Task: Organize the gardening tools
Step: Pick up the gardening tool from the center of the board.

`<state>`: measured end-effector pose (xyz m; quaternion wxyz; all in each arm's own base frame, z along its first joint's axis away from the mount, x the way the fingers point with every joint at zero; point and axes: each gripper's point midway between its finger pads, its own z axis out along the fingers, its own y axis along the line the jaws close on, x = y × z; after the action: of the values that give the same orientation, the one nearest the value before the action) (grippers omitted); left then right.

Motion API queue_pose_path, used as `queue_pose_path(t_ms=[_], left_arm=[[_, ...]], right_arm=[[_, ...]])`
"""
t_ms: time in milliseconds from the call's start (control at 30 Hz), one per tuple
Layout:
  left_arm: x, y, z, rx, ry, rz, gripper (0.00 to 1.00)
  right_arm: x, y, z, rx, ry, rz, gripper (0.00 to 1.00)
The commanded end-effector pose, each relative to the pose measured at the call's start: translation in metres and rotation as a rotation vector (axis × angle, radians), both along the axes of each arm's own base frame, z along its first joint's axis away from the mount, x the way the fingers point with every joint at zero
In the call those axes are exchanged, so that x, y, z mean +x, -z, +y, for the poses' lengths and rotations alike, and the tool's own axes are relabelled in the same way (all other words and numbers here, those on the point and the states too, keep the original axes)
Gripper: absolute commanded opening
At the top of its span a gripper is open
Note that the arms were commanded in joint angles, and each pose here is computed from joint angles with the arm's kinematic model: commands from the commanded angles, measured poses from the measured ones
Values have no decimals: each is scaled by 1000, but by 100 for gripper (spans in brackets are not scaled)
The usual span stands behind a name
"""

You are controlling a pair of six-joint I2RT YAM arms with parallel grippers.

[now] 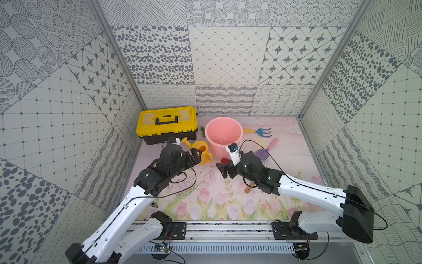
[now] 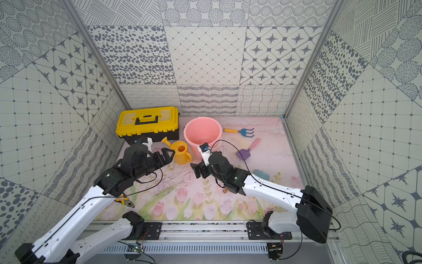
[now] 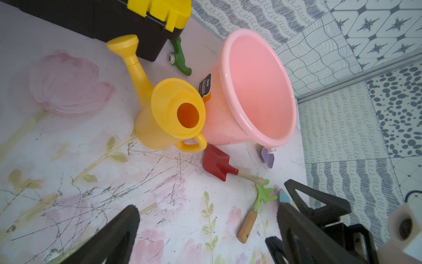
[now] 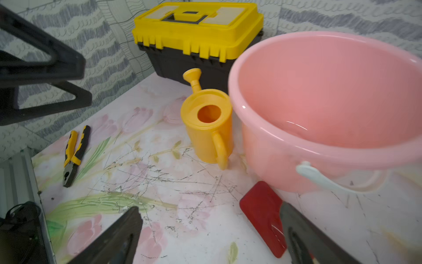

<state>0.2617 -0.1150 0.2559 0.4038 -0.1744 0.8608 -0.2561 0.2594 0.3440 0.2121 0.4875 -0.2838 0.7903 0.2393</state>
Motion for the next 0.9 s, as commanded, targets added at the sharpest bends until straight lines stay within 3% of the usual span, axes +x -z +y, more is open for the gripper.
queue_pose_path(t_ms=[0, 267, 433, 633, 867], left_arm=[[-19, -2, 34, -6, -132, -99, 100], [-42, 11, 34, -53, -85, -100, 99], [-48, 7, 34, -76, -71, -122, 100], [-49, 3, 35, -88, -70, -144, 99], [-48, 3, 33, -92, -62, -150, 100]], right_arm=[[9, 1, 38, -51, -61, -39, 96], [61, 35, 66, -170, 32, 8, 90], [75, 57, 82, -241, 10, 34, 83], [86, 80, 79, -306, 66, 44, 81], [74, 92, 88, -329, 19, 54, 60]])
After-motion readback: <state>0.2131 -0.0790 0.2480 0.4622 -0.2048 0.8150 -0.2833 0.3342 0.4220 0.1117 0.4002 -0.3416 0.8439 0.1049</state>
